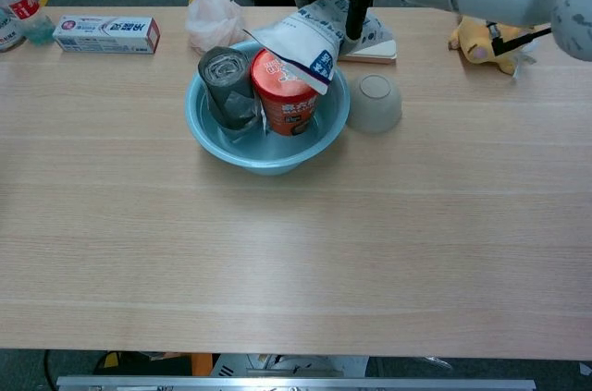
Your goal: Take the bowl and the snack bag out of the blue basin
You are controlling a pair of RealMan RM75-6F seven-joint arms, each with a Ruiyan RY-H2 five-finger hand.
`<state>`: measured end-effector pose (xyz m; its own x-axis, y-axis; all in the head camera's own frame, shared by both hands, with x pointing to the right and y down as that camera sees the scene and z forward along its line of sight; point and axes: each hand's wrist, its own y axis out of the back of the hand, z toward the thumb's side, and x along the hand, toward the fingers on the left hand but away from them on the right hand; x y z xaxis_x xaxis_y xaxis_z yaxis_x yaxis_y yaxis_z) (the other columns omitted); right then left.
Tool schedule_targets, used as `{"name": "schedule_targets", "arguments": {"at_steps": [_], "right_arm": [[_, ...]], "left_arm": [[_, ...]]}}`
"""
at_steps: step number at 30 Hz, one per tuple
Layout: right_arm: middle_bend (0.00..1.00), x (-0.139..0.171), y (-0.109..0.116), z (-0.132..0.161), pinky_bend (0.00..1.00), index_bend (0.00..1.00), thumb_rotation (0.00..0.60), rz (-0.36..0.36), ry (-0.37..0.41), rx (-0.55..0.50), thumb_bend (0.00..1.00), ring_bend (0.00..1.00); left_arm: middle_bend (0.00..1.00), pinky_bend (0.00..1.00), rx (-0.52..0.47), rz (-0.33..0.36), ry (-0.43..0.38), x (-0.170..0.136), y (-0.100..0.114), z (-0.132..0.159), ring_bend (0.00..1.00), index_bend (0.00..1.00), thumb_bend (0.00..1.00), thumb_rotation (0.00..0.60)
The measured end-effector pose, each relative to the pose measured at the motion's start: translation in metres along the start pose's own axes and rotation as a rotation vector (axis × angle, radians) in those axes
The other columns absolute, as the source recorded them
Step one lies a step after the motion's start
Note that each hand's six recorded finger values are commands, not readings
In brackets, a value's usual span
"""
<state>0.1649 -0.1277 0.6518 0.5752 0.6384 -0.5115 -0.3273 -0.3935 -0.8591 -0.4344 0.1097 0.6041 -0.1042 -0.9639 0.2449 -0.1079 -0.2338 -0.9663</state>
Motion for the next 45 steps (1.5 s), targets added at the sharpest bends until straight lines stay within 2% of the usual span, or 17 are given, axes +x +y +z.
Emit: {"name": "schedule_targets", "arguments": {"at_steps": [3, 7, 12, 21, 26, 32, 33, 39, 45], "right_arm": [[0.49, 0.027, -0.008, -0.018, 0.54, 0.5, 0.6, 0.002, -0.015, -0.007, 0.08, 0.5], [0.49, 0.06, -0.037, -0.034, 0.54, 0.49, 0.6, 0.044, -0.025, -0.022, 0.08, 0.5], [0.49, 0.087, -0.076, -0.043, 0.54, 0.5, 0.6, 0.117, -0.035, -0.037, 0.08, 0.5], [0.44, 0.084, -0.124, -0.04, 0.52, 0.48, 0.6, 0.186, -0.034, -0.042, 0.08, 0.43], [0.36, 0.08, -0.148, -0.035, 0.45, 0.34, 0.6, 0.234, -0.022, -0.031, 0.08, 0.34], [0.16, 0.081, -0.159, -0.036, 0.33, 0.04, 0.6, 0.261, -0.022, -0.023, 0.08, 0.16], [0.14, 0.082, -0.159, -0.036, 0.32, 0.01, 0.6, 0.261, -0.024, -0.023, 0.08, 0.14], [0.1, 0.089, -0.157, -0.043, 0.3, 0.0, 0.6, 0.241, -0.048, -0.039, 0.08, 0.12], [0.11, 0.106, -0.145, -0.064, 0.3, 0.0, 0.6, 0.18, -0.128, -0.095, 0.09, 0.12]], "left_arm": [[0.22, 0.23, -0.001, -0.005, -0.014, 0.003, -0.002, 0.005, 0.21, 0.25, 0.26, 0.6], [0.22, 0.23, -0.003, -0.01, -0.041, 0.006, -0.004, 0.013, 0.21, 0.25, 0.26, 0.6], [0.22, 0.23, -0.006, -0.013, -0.061, 0.007, -0.006, 0.02, 0.21, 0.25, 0.26, 0.6], [0.22, 0.23, 0.0, -0.014, -0.053, 0.003, -0.005, 0.018, 0.21, 0.25, 0.26, 0.6], [0.22, 0.23, 0.002, -0.016, -0.048, 0.002, -0.005, 0.017, 0.21, 0.25, 0.26, 0.6], [0.22, 0.23, 0.002, -0.015, -0.047, 0.003, -0.005, 0.016, 0.21, 0.25, 0.26, 0.6], [0.22, 0.23, 0.003, -0.015, -0.048, 0.003, -0.005, 0.016, 0.21, 0.25, 0.26, 0.6], [0.22, 0.23, 0.003, -0.011, -0.054, 0.004, -0.005, 0.018, 0.21, 0.25, 0.26, 0.6], [0.22, 0.23, 0.003, -0.007, -0.06, 0.006, -0.004, 0.017, 0.21, 0.25, 0.26, 0.6]]}}
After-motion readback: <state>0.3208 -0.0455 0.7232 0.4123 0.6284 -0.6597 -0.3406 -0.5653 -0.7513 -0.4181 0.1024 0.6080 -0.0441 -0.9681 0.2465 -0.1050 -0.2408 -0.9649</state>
